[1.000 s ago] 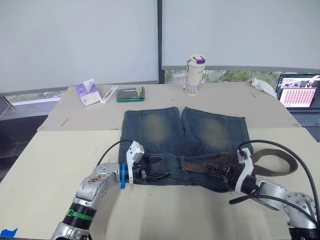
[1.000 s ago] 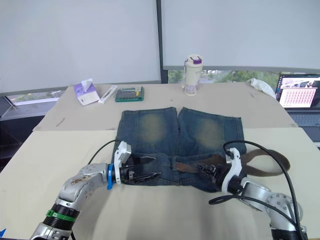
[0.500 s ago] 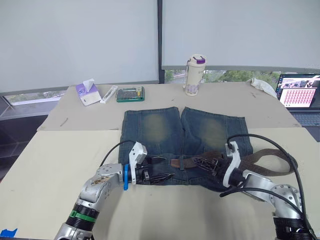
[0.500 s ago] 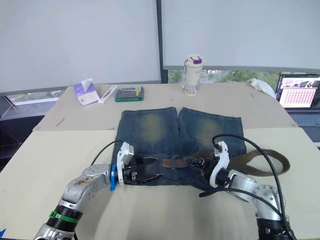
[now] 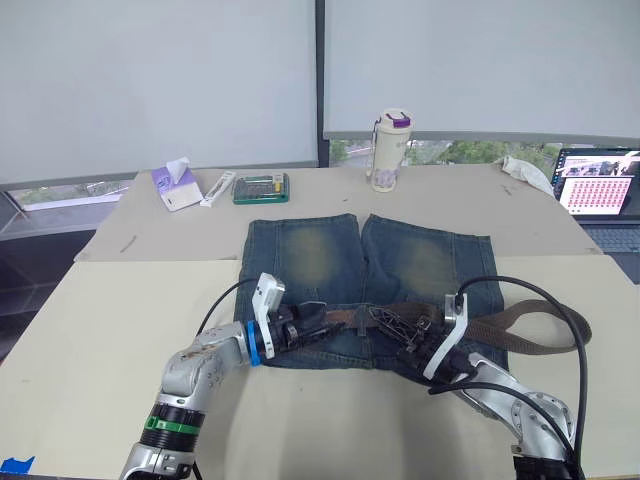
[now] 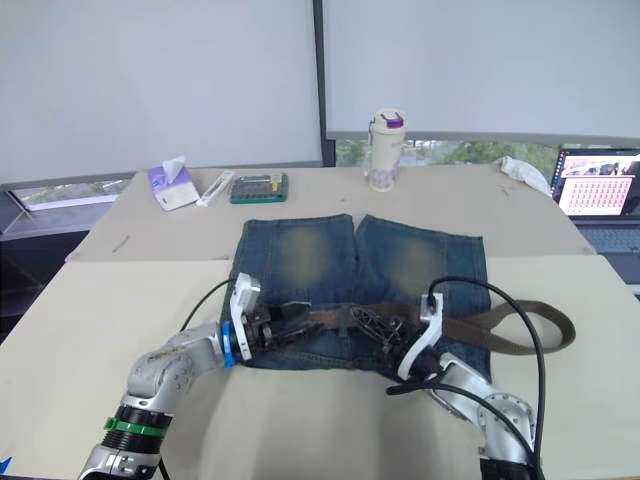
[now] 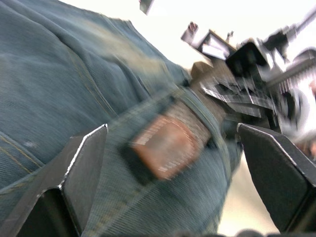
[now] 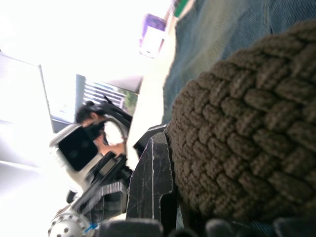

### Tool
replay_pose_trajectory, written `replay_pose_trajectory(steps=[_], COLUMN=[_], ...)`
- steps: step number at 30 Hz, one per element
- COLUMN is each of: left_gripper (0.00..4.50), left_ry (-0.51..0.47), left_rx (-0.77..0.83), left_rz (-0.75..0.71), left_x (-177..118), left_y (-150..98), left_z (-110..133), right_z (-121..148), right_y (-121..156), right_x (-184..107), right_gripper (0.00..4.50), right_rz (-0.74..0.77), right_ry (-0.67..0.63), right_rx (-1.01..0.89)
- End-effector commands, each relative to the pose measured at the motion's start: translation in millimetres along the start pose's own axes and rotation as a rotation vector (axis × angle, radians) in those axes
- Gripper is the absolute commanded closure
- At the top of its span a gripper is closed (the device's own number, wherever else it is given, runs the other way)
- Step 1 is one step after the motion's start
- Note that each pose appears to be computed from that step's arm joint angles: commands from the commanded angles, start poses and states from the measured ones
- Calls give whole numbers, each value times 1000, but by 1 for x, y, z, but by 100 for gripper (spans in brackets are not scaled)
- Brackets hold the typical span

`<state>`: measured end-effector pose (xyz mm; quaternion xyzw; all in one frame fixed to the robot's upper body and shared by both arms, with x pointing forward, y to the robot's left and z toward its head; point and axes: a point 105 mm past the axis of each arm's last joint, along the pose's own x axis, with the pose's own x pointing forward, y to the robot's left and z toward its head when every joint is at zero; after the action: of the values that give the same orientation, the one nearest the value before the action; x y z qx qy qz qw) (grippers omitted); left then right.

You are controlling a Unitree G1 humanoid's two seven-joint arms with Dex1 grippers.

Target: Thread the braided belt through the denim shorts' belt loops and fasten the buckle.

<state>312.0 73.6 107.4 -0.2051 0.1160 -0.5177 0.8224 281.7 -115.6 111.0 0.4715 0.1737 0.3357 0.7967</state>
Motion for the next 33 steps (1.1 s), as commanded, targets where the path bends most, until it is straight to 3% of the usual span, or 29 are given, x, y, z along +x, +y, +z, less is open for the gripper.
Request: replay_pose_trajectory(steps=[1,6,7,19,20,25,28,33], left_gripper=[3,3,57,444,450,450,450,450], left_ry=[-17,22,21,6,8,15,35,59], left_rx=[-85,-119,-124,-125,-117,-75,-39,6], left_rz=[-23,-102,-115,-108,-94,-33,-4,46], left_x=[6,13,14,9,7,-8,-19,-33], left_y=[-3,-17,-20,-20,-18,-7,-2,8], left_z=[5,-1,0,2,2,5,4,4], right_z=[7,7,7,14,14,12,32,64], right_y=[21,19,18,13,14,25,23,6], right_x=[0,2,2,-3,-6,-46,-73,-104], right_gripper=[450,450,450,450,369,208,103,103], right_rz=[94,78,72,38,45,57,4,-167], right_ry=[-33,-33,-34,-66,-56,128,173,208], right_rx=[-37,-55,-61,-111,-128,-363,-487,-647])
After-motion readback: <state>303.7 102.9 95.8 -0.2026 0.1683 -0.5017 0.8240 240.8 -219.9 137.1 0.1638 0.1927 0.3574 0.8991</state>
